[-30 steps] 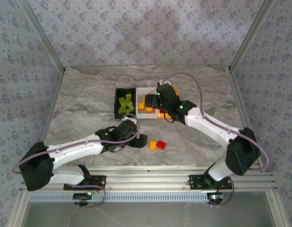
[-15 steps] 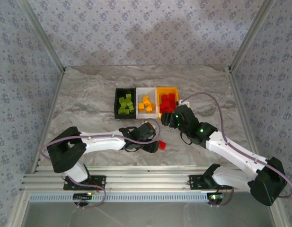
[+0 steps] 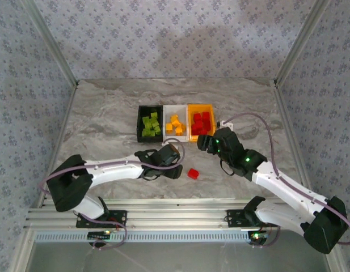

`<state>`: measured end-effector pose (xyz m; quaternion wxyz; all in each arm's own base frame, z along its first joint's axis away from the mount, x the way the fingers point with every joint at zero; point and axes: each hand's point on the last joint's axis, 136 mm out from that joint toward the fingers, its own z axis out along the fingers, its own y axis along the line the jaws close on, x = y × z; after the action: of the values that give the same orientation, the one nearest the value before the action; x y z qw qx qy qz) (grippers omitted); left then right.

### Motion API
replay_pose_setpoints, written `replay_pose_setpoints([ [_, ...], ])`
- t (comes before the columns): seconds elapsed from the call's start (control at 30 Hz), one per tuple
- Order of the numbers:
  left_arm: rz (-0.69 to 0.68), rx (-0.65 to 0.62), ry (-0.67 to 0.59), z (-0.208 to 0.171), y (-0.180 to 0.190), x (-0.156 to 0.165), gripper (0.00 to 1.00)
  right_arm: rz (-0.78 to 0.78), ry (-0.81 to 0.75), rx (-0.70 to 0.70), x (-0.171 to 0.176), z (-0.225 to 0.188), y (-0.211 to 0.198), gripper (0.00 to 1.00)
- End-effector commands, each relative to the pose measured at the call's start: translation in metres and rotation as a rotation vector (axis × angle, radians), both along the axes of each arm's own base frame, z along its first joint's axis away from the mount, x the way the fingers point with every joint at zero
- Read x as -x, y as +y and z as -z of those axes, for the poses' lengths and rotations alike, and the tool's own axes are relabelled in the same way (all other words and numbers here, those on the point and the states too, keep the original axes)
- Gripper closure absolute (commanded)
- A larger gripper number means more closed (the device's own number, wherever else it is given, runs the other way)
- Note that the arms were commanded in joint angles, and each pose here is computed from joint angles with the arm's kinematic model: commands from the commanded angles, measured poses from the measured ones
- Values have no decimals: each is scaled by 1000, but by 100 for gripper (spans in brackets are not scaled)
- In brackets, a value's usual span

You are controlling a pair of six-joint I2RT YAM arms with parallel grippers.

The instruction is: Sort the legos into containers by color

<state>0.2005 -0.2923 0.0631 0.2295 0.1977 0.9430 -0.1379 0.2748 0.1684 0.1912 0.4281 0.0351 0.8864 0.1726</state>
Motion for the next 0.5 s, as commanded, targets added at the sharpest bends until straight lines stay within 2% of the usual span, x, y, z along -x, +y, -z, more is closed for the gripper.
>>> replay_pose_setpoints([
  [0.0,37,44,-39,-26,-17,3,20,32,-10,2,1,-3,-8,16],
  [0.13,42,-16,-36,-9,-19,-3,20,32,-8,2,2,-2,-9,16],
  [0.2,40,-48,-31,2,-19,-8,23,33,-6,-1,4,-1,-11,16],
  [0.47,34,-90,4,25,-17,-15,55,58,-20,-9,11,-5,-22,16],
])
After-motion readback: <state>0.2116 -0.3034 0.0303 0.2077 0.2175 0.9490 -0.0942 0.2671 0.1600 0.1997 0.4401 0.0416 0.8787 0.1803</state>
